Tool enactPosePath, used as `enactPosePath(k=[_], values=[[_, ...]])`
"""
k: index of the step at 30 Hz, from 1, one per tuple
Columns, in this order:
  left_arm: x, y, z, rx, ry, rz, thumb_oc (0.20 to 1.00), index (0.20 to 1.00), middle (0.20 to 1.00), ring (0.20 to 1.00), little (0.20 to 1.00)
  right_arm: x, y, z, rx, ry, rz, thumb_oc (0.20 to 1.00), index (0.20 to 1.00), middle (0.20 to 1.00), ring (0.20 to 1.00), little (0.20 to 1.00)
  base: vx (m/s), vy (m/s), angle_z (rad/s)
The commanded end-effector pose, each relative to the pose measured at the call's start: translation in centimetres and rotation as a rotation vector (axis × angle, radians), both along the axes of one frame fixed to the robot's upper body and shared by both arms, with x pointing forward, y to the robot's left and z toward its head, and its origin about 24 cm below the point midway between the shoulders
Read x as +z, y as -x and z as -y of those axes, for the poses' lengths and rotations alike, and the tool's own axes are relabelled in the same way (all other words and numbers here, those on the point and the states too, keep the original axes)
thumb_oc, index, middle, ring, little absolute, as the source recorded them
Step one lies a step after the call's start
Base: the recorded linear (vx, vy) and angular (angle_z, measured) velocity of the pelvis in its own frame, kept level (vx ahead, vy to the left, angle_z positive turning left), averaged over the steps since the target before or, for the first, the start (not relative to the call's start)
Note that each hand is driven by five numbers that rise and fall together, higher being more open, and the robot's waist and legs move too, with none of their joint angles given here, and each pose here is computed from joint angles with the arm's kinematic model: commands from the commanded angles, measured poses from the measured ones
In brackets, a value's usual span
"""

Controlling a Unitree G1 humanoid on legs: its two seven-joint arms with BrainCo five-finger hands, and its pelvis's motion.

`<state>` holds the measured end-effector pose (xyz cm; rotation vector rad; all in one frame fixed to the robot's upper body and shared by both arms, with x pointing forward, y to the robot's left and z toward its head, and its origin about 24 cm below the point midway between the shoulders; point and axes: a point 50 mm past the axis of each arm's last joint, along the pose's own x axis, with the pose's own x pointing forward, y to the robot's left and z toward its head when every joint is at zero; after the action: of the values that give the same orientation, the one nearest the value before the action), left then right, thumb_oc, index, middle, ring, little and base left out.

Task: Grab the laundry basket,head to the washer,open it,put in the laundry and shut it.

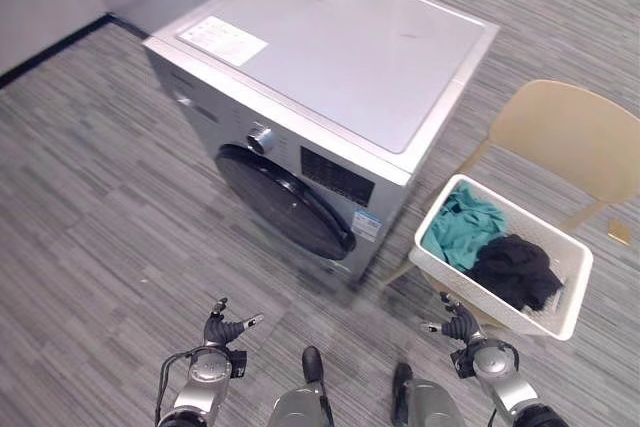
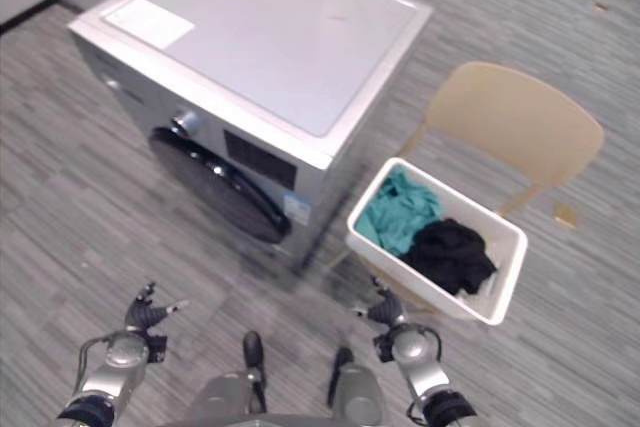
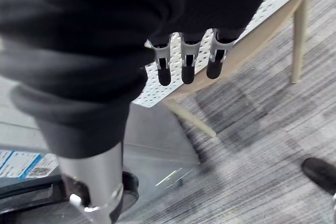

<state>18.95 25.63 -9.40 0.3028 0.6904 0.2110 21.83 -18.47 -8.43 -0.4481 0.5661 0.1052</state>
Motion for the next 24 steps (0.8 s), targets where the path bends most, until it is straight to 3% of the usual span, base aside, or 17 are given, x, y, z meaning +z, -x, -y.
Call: enactPosePath(k=[1, 13, 24], values=[[-0.2, 0.3, 0.4, -0.030, -0.031, 0.000, 1.000, 1.000, 1.000, 1.000, 1.000, 1.4, -1.5, -0.1, 0.050, 0.034, 0.072, 1.000, 1.000, 1.000, 1.000, 1.000, 0.06, 0.013, 0.52], [-1.8, 1.9, 2.3, -0.071, 0.009, -0.064, 1.000, 1.000, 1.000, 1.000, 1.000, 3.4, -3.4, -5.7, 0.263, -0.033, 0.171, 1.000, 1.000, 1.000, 1.000, 1.000, 0.05, -0.020, 0.41], [-1.8, 2.9, 1.3, -0.039, -0.014, -0.069, 1.000, 1.000, 1.000, 1.000, 1.000, 8.8, -7.6, -5.0, 0.176, -0.022, 0.418, 1.000, 1.000, 1.000, 1.000, 1.000, 0.01, 0.013, 0.21]])
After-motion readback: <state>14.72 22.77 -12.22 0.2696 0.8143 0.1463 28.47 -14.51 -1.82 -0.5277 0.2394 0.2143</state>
